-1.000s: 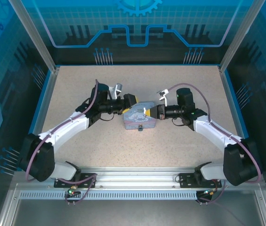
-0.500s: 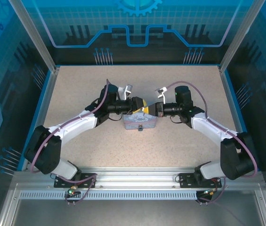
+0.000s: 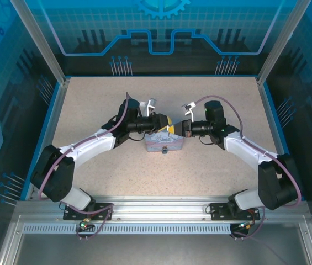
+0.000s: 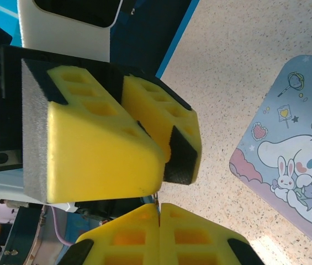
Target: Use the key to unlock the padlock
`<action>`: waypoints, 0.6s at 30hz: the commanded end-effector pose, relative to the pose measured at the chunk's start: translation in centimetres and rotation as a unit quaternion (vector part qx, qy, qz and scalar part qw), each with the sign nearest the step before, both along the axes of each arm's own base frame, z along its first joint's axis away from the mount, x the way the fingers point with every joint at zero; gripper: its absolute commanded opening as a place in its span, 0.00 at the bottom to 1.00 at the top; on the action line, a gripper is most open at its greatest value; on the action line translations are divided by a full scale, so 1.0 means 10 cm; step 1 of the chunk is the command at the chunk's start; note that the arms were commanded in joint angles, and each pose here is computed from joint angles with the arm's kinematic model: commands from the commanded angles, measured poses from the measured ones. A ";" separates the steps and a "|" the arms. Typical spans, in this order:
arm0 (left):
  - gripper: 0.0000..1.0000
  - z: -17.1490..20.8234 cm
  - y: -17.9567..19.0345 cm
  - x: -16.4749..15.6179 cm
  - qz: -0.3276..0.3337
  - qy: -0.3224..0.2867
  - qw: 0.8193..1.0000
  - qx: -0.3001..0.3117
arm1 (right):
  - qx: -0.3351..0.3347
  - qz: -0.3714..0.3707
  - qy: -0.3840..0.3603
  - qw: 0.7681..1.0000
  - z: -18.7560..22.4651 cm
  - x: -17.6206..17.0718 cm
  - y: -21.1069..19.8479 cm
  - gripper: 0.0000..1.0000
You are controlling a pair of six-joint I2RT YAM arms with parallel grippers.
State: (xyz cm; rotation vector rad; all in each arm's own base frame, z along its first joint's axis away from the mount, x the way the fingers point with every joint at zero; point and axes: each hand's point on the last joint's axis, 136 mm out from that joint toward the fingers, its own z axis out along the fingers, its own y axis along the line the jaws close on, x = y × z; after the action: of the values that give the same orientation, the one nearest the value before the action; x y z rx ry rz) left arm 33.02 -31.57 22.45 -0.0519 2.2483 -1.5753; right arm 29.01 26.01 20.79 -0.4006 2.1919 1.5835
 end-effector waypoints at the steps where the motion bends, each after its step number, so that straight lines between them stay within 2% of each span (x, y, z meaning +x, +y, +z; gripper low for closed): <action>1: 0.22 0.12 -0.08 -0.02 -0.015 -0.019 1.000 -0.012 | 0.002 0.002 -0.003 1.000 0.03 0.05 0.01 0.00; 12: 0.10 0.09 -0.09 -0.05 -0.019 -0.021 1.000 -0.006 | 0.006 -0.002 0.006 1.000 0.00 0.09 -0.01 0.00; 17: 0.00 0.08 -0.09 -0.04 -0.018 -0.021 1.000 -0.007 | 0.009 -0.006 0.010 1.000 0.00 0.13 -0.03 0.00; 18: 0.00 0.08 -0.09 -0.04 -0.016 -0.020 1.000 -0.007 | 0.010 -0.007 0.011 1.000 -0.01 0.13 -0.03 0.03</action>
State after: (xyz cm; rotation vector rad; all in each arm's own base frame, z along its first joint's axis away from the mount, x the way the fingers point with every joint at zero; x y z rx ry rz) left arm 33.19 -31.47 21.96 -0.0656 2.2589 -1.5469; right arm 29.21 25.91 20.56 -0.3918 2.1952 1.6224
